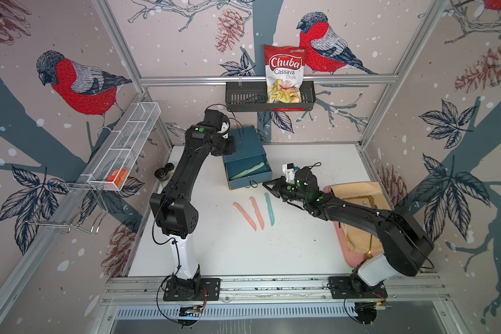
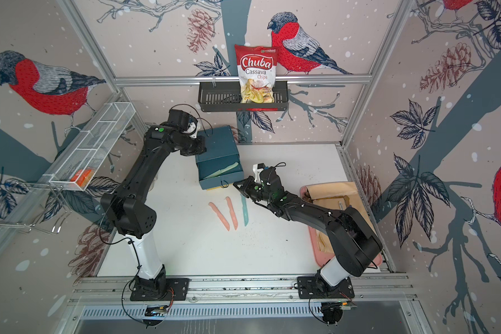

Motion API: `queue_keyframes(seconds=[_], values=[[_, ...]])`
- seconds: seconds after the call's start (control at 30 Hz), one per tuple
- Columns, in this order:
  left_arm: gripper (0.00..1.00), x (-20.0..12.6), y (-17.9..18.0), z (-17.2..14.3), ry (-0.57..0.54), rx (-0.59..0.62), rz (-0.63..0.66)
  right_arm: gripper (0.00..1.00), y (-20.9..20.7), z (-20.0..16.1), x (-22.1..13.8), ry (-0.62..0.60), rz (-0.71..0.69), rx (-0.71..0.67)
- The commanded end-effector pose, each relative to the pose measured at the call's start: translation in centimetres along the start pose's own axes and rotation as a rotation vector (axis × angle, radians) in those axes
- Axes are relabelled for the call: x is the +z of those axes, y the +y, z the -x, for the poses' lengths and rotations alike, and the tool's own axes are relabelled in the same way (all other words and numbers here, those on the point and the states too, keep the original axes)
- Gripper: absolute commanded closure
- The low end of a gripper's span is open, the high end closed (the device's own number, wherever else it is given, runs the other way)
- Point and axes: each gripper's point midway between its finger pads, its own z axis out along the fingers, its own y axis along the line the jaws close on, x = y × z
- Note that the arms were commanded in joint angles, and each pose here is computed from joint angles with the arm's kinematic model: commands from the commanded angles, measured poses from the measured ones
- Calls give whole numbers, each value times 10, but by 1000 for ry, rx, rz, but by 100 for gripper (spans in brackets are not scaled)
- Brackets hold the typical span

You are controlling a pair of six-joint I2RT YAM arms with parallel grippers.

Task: Place the fruit knives into the drawer by color
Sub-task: Close the drawer in the storage box.

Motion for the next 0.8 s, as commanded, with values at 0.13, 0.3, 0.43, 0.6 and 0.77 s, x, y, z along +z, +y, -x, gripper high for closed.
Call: queue_keyframes(seconds=[0.13,0.3,0.43,0.6,0.77], values=[[100,8,2,-6,32,-8,0,100,9,21,17,-38,60,-21],[100,12,3,-9,44,-9,-3,100,12,32,30,-47,90,-13],[100,14,3,-11,53,-12,-3,100,16,38,46,-30,108,-11],[100,15,3,-11,54,-12,-6,100,19,48,58,-32,131,-2],[100,17,2,-13,63,-15,-14,100,14,59,67,-34,154,44]])
